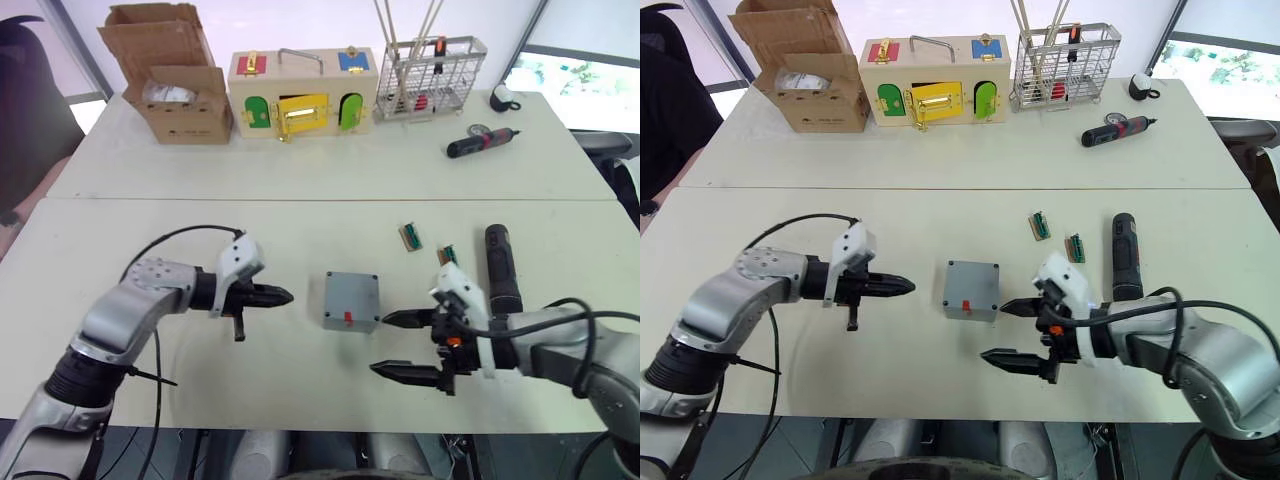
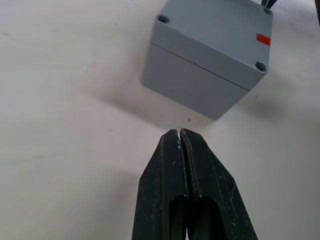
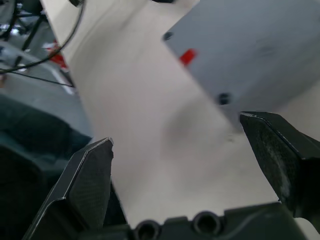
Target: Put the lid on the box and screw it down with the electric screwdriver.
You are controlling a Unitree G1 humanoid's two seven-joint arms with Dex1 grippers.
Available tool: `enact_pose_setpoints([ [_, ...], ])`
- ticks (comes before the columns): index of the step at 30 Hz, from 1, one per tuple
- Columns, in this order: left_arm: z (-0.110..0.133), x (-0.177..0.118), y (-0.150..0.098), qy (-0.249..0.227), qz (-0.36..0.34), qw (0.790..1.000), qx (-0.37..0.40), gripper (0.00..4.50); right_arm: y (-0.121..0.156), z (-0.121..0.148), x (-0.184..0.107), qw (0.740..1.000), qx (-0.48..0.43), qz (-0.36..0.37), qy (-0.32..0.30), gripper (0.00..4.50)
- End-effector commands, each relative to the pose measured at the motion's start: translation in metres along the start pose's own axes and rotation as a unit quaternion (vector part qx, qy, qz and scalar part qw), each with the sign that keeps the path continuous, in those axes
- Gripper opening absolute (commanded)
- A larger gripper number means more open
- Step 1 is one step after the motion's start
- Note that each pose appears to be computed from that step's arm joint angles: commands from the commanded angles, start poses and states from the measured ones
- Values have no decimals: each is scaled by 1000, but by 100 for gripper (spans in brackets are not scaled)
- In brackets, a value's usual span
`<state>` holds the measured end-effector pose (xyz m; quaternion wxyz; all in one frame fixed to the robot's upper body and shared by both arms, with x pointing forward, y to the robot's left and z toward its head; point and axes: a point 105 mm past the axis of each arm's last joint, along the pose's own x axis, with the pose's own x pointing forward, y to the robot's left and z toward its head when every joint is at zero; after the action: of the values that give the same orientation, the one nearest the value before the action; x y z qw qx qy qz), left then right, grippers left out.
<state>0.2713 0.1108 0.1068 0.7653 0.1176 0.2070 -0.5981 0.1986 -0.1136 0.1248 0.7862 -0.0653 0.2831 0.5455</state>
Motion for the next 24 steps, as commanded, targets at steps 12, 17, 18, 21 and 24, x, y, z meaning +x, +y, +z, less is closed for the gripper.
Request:
enact_pose_setpoints([
  [12, 11, 46, 16, -21, 25, 996, 80, 0, 9, 6, 23, 1000, 2, 11, -26, 446],
  [17, 12, 41, 38, -26, 78, 993, 85, 0, 8, 6, 18, 1000, 5, 0, -27, 446],
  [18, 10, 37, 38, -24, 81, 993, 81, 0, 5, 4, 13, 1000, 3, -8, -22, 446],
  [21, 3, 25, 37, -15, 85, 994, 74, 0, -6, 3, -1, 999, -7, -35, -7, 446],
  [24, -9, 12, 28, 13, 70, 995, 71, 0, -21, 4, -10, 998, -23, -64, 6, 446],
])
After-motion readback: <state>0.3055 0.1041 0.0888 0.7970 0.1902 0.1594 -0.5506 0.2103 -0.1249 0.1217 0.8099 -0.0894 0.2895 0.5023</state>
